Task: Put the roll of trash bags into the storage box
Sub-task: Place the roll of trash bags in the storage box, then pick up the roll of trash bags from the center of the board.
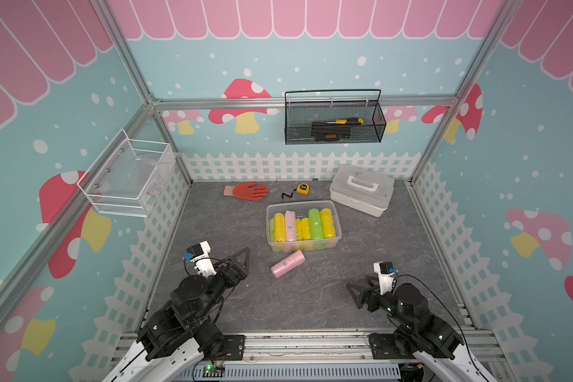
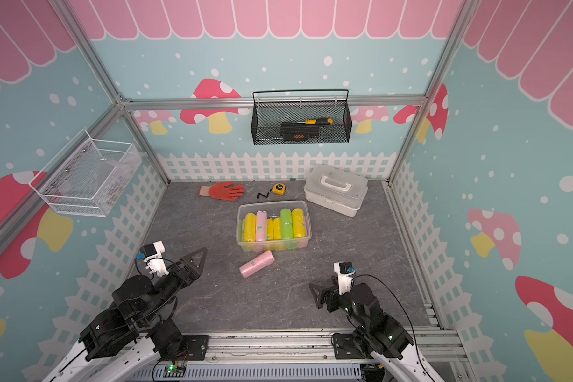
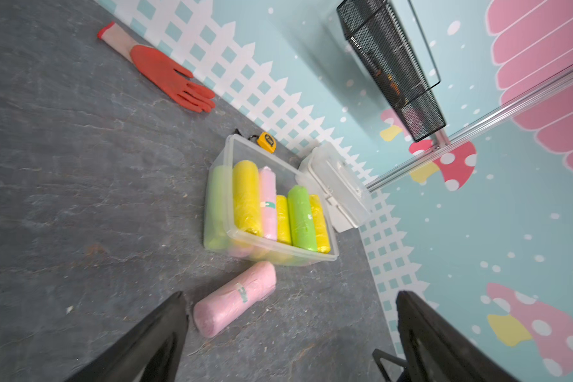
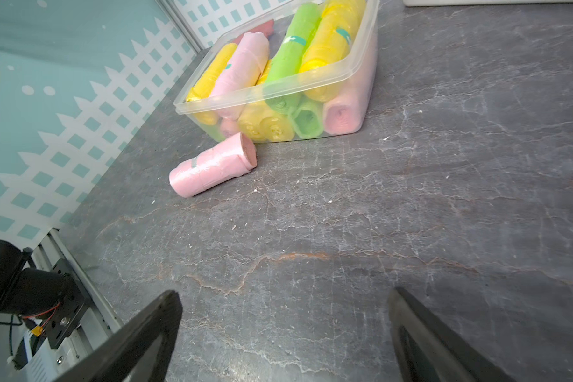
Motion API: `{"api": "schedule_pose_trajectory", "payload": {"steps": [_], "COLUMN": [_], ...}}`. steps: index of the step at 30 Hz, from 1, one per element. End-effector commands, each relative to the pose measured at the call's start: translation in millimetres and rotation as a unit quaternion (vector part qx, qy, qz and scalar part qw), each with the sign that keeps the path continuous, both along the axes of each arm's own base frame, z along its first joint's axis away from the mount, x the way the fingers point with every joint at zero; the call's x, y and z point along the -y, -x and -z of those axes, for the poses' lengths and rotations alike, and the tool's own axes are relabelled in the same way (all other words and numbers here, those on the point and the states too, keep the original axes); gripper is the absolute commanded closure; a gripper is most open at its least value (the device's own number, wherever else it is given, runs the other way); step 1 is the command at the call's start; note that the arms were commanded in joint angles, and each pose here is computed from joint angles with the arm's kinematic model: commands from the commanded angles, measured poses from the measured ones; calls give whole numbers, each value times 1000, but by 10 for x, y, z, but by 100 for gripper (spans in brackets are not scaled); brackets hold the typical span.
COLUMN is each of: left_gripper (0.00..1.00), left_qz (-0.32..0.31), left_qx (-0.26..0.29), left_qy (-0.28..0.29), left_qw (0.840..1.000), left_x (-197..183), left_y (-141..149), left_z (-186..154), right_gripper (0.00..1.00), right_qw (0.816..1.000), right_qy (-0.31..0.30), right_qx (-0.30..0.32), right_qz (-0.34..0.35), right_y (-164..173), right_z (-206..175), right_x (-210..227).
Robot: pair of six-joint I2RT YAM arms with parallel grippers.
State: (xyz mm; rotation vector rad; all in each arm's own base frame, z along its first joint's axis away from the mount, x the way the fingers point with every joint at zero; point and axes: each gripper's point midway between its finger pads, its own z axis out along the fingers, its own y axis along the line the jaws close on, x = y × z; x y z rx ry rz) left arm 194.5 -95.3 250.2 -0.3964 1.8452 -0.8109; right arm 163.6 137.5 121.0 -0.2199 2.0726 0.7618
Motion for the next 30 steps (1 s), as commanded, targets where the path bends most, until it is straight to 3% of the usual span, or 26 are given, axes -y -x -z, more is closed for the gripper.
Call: {"api": "schedule_pose_trajectory", "payload": {"steps": [1, 5, 7, 9, 12, 17, 21, 27, 30], "left_gripper": [1, 1, 1, 1, 1, 1, 1, 1, 1], "left_qz": [-6, -7, -6, 7, -2, -21, -20, -36, -53], "left_qx": [-33, -36, -30, -19, -10, -43, -51, -17, -24], "left_qy": [-55, -51, -37, -28, -66, -90, -71, -53, -74], "left_qw": [998, 998, 999, 999, 998, 995, 996, 998, 996], "left_x": [-117, -162, -174, -133, -178, -223, -223, -443, -520], "left_y": [73, 124, 149, 166, 128, 90, 125, 285, 278], "left_z": [369, 543, 448, 305, 220, 360, 492, 363, 329], "right_gripper": [1, 1, 2, 2, 1, 1, 2, 1, 1], "right_qw": [999, 998, 997, 995, 991, 984, 976, 964, 961], "right_qy": [-6, -47, -41, -31, 16, 90, 103, 110, 120], "right_qx": [-6, -32, -63, -93, -134, -153, -192, -235, -239], "right_qz": [-36, -35, -13, -8, -10, -13, 23, 56, 67], "right_y": [80, 14, -68, -153, -213, -191, -240, -241, -270], "right_z": [-153, -338, -307, -314, -315, -396, -366, -202, -161], "right_x": [-94, -231, -245, -336, -536, -1009, -1180, -1378, -1471]}}
